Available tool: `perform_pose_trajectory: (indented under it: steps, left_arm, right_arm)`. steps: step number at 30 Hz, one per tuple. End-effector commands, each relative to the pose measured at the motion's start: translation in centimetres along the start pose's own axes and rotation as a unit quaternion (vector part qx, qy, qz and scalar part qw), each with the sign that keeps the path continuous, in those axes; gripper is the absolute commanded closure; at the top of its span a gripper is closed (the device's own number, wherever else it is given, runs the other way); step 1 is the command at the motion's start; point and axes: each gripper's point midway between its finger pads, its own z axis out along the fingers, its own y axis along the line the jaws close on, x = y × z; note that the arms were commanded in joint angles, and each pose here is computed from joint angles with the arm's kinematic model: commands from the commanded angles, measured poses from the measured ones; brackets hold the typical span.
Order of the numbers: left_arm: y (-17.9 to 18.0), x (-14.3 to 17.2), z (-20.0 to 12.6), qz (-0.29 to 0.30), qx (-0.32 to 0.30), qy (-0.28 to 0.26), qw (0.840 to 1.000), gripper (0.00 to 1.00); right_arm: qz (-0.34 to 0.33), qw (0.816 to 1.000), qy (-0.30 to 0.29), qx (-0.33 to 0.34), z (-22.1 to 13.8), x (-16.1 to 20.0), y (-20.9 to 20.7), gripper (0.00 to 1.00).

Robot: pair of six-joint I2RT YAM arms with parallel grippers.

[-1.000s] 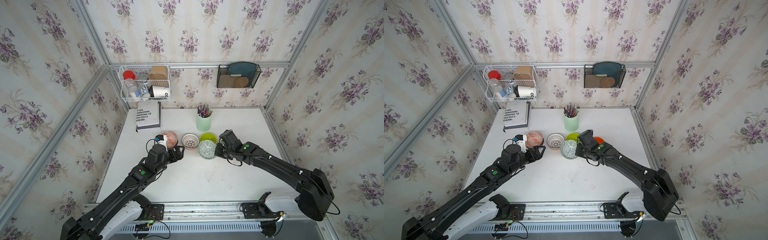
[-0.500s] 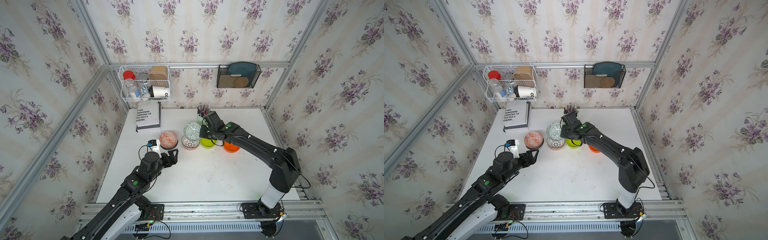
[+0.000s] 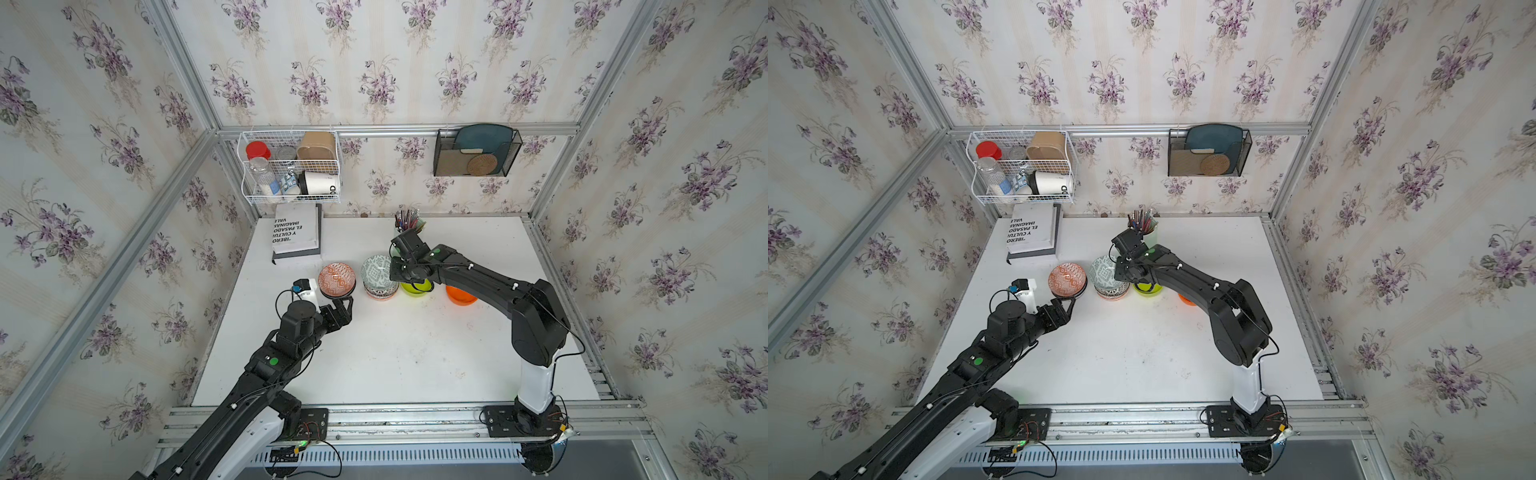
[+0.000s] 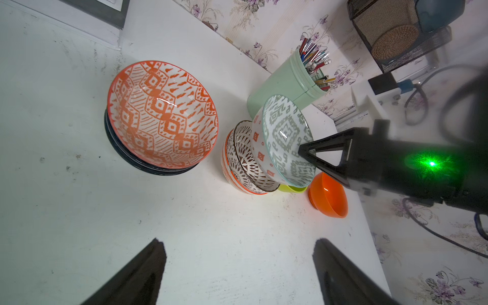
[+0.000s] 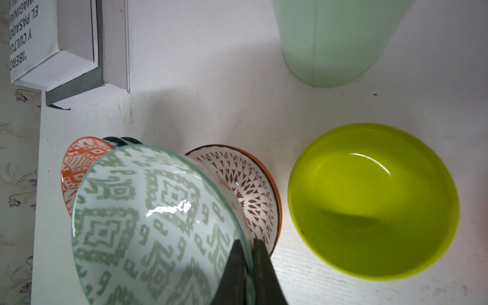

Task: Stack the bowls
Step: Place the bowl on the bowl.

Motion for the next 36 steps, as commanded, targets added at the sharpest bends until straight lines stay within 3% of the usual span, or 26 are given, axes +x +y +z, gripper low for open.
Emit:
perform_pose_trajectory:
  steps: [1, 33, 36]
  left_arm:
    - [-1.0, -0.7, 0.2, -0.002, 0.024, -0.008, 1.000, 0.10]
    - [-0.6, -0.7, 1.0, -0.010, 0.023, -0.005, 1.000, 0.13]
    - [-0.7, -0.7, 1.1, -0.010, 0.023, -0.004, 1.000, 0.13]
  right_arm:
    - [0.000, 1.000, -0.015, -0.015, 0.3, -0.7, 0.7, 1.00]
    - [-0.016, 1.000, 0.002, 0.009, 2.8, 1.0, -0.9, 1.00]
    - [-0.018, 1.000, 0.003, 0.007, 2.7, 0.9, -0.7, 0.89]
